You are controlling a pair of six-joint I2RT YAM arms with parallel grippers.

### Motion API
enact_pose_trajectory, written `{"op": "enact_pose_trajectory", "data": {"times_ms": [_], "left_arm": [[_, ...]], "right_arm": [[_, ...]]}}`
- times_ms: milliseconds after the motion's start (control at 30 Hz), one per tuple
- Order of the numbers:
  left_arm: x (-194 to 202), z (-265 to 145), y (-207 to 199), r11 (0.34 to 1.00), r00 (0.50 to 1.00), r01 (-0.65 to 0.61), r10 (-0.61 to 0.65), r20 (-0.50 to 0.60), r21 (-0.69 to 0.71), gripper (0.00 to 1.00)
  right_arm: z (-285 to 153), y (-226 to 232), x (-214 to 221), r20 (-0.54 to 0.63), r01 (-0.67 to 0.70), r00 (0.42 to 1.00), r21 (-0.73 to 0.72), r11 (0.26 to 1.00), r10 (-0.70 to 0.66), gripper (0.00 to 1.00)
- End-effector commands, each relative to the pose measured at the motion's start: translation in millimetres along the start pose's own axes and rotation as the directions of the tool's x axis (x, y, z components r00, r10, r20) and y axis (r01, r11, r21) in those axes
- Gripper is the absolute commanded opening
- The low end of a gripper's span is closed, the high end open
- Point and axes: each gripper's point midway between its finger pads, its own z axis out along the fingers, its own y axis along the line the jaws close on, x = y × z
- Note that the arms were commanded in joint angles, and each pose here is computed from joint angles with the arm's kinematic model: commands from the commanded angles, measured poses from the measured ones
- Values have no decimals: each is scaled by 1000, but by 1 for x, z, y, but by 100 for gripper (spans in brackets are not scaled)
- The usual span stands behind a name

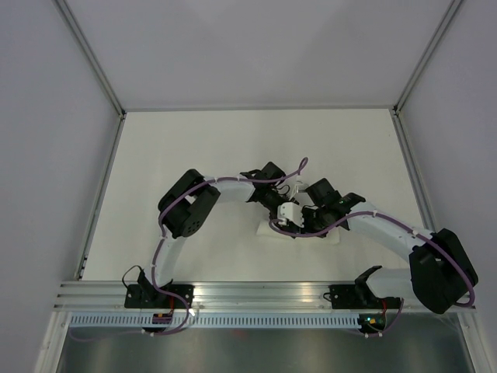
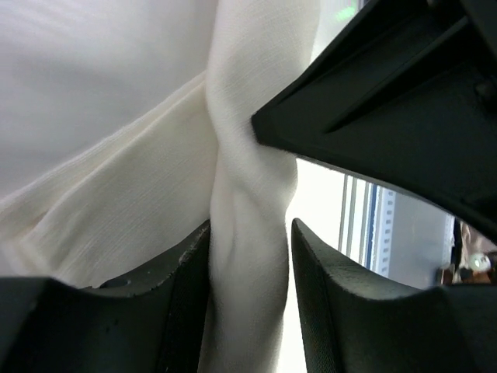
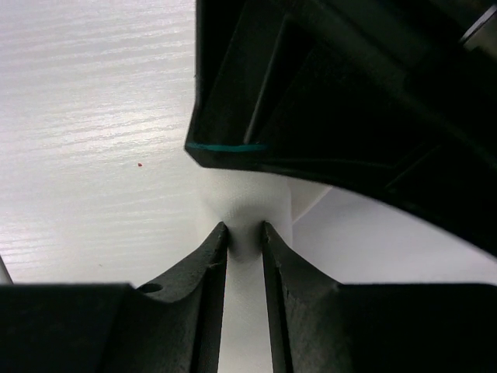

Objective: Fold the napkin, place the utensils inside, and roll it up
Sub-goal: Roll the napkin at the center of the board.

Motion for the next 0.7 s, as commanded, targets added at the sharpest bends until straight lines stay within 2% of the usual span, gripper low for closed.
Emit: {"op": "enact_pose_trajectory", "data": {"times_ms": [0,133,467,667], "left_arm": [[-27,-26,16,994,992,-5,20,127,-113,51],[-42,-46,21,991,976,2,27,217,-131,51],[-54,-73,29,980,944,28,38,327,-195,51],[-73,-113,27,957,885,35,104,454,-287,50]], "right_arm": [[5,2,6,-17,-12,1000,1,1000,12,30],[7,4,8,-21,-14,1000,-4,1000,14,29],[12,4,13,-35,-22,999,-8,1000,22,28],[16,4,15,-45,-28,999,-9,1000,27,28]]}}
